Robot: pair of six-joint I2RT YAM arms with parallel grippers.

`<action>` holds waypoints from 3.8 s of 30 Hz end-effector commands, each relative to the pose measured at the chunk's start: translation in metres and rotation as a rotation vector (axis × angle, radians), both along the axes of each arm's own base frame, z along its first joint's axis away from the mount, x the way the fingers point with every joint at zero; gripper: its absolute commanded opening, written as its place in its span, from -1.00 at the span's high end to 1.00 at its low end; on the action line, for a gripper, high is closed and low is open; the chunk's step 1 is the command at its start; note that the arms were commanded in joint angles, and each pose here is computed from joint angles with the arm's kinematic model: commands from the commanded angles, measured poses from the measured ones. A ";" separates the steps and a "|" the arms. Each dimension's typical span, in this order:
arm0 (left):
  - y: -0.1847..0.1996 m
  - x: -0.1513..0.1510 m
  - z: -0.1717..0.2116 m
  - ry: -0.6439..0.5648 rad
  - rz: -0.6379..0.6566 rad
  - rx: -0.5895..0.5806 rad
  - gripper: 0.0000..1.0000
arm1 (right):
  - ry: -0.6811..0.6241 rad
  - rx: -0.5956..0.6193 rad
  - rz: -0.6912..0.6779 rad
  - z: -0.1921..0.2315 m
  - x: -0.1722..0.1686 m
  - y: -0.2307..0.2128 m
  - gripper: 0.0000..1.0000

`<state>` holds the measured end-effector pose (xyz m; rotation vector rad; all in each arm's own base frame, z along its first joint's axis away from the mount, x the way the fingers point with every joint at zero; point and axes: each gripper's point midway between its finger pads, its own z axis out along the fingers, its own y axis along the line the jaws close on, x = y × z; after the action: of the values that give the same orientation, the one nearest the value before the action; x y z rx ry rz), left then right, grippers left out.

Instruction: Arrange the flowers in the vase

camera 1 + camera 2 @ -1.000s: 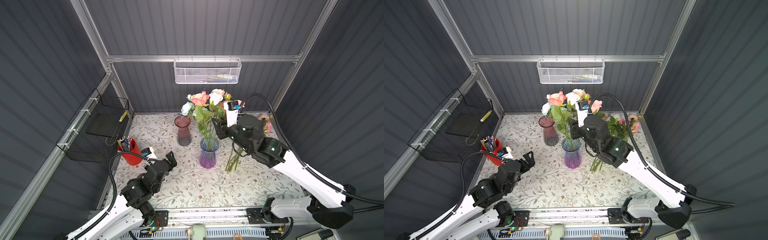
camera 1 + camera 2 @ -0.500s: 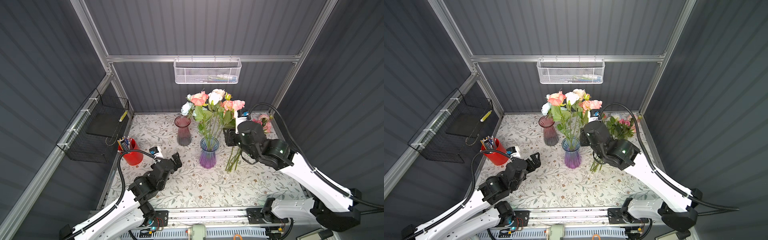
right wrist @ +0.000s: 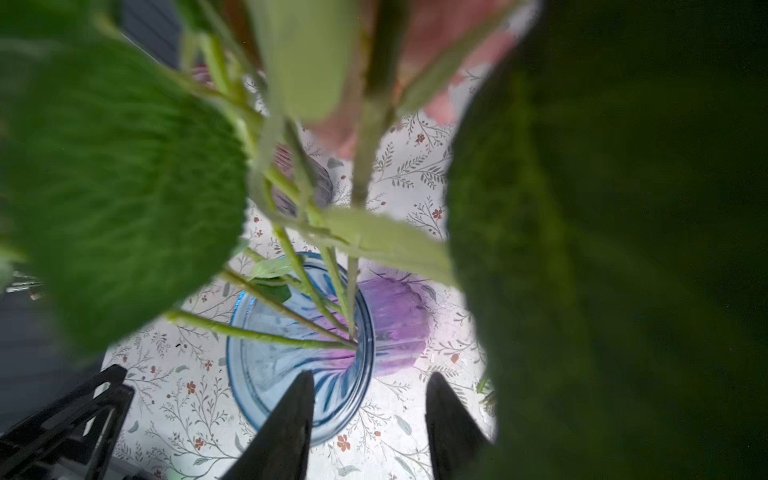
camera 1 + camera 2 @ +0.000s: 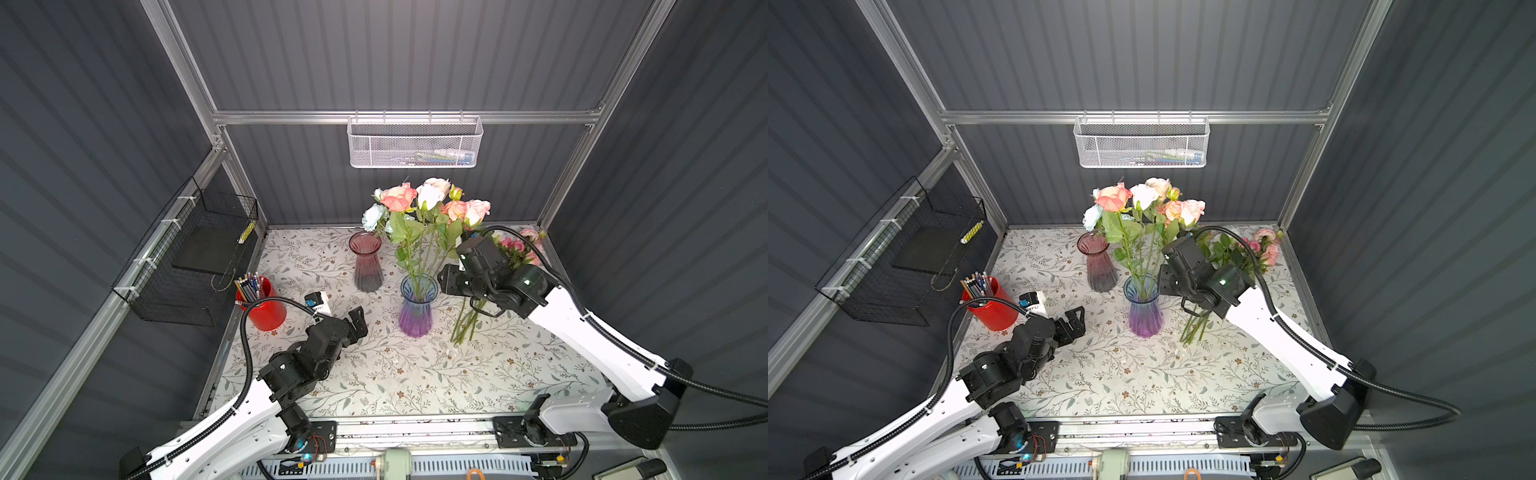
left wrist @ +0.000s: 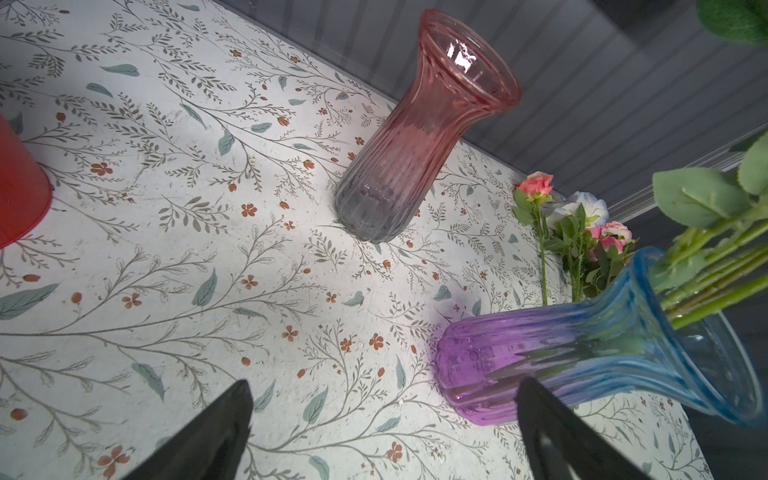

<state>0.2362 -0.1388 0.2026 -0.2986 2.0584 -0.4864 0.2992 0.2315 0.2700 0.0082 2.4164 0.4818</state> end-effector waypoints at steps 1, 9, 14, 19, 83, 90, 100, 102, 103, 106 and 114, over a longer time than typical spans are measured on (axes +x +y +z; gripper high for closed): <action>0.003 -0.003 0.012 -0.019 -0.016 0.010 -0.99 | 0.068 0.018 0.063 -0.017 -0.008 0.013 0.11; 0.007 -0.003 0.008 -0.023 0.002 0.004 -0.99 | 0.095 -0.009 0.048 -0.036 0.003 0.017 0.18; 0.010 -0.004 0.005 -0.016 0.009 0.014 -0.99 | 0.117 -0.025 0.050 -0.049 0.008 0.021 0.27; 0.013 -0.006 0.003 -0.014 0.015 0.015 -0.99 | 0.120 -0.045 0.028 -0.059 0.015 0.019 0.36; 0.012 0.000 0.048 -0.078 -0.006 0.080 -0.99 | 0.098 0.079 -0.046 -0.047 0.194 -0.002 0.64; 0.009 0.000 0.057 -0.068 -0.021 0.082 -0.99 | 0.076 0.074 -0.044 -0.036 0.186 -0.009 0.35; -0.003 0.004 0.068 -0.087 -0.056 0.070 -0.99 | 0.023 0.071 -0.040 -0.023 0.161 -0.026 0.15; -0.006 0.009 0.068 -0.085 -0.047 0.085 -0.99 | 0.002 0.082 -0.032 -0.018 0.151 -0.029 0.13; -0.008 0.012 0.069 -0.086 -0.047 0.104 -0.99 | -0.014 0.090 -0.032 -0.012 0.145 -0.031 0.13; -0.010 0.022 0.080 -0.089 -0.040 0.154 -0.99 | -0.066 0.127 -0.031 0.004 0.123 -0.038 0.11; -0.001 0.081 0.118 -0.028 -0.059 0.099 -0.92 | -0.209 0.170 -0.078 0.031 0.054 -0.073 0.03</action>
<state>0.3001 -0.1404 0.3151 -0.2110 2.0046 -0.3628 0.3636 0.1669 0.2887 0.1046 2.2328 0.6217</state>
